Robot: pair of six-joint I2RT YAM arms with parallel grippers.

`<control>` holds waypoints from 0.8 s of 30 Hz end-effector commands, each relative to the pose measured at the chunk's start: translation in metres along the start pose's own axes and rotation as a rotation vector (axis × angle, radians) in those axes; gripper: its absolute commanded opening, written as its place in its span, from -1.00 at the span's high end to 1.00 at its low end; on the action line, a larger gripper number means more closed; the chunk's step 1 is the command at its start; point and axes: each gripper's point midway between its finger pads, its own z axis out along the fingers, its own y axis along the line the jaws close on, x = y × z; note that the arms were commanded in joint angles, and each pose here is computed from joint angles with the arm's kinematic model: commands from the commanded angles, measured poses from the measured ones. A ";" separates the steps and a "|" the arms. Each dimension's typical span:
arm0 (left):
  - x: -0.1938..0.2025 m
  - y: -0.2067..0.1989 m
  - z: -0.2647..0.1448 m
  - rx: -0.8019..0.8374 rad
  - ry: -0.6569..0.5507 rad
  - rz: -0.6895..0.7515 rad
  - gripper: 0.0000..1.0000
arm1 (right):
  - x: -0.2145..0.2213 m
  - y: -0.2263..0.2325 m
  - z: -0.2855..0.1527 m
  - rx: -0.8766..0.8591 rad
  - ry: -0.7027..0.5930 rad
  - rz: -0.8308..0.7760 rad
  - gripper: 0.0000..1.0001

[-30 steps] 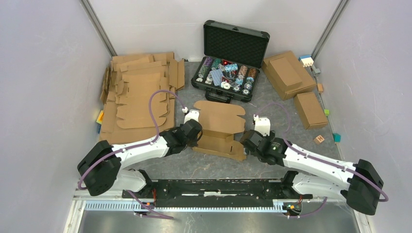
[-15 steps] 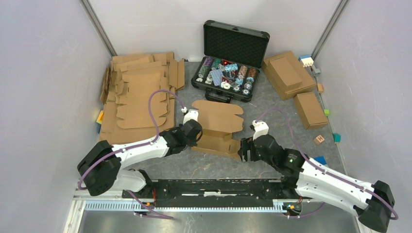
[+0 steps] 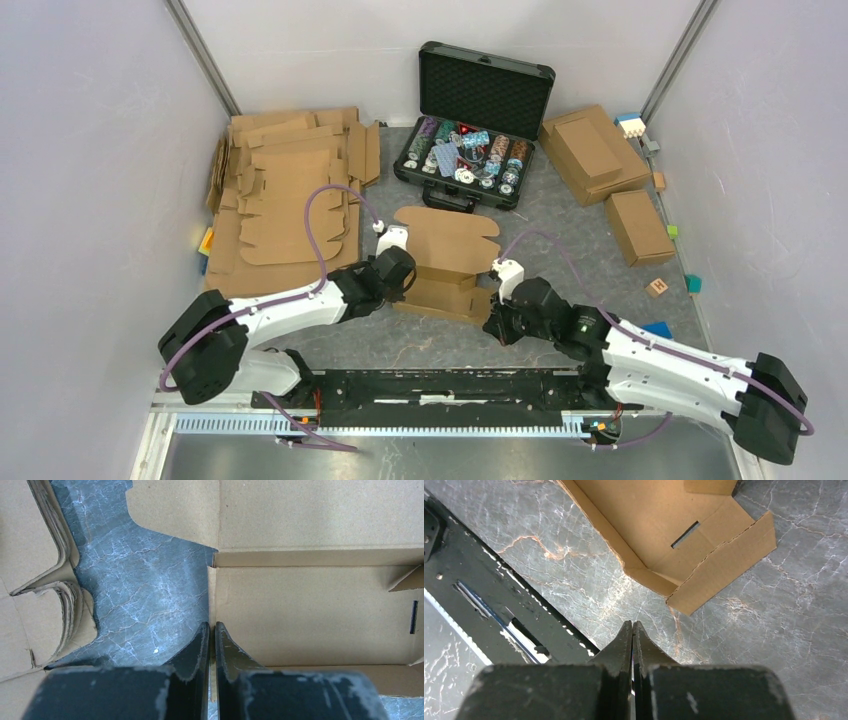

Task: Fold the paper box

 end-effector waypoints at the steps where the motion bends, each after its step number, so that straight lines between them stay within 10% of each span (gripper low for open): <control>1: -0.007 0.007 -0.003 -0.025 -0.031 -0.006 0.95 | -0.007 0.004 0.007 -0.002 -0.019 0.010 1.00; 24: -0.005 -0.003 -0.002 0.027 -0.014 0.033 0.96 | -0.068 0.008 0.044 0.107 -0.091 -0.045 1.00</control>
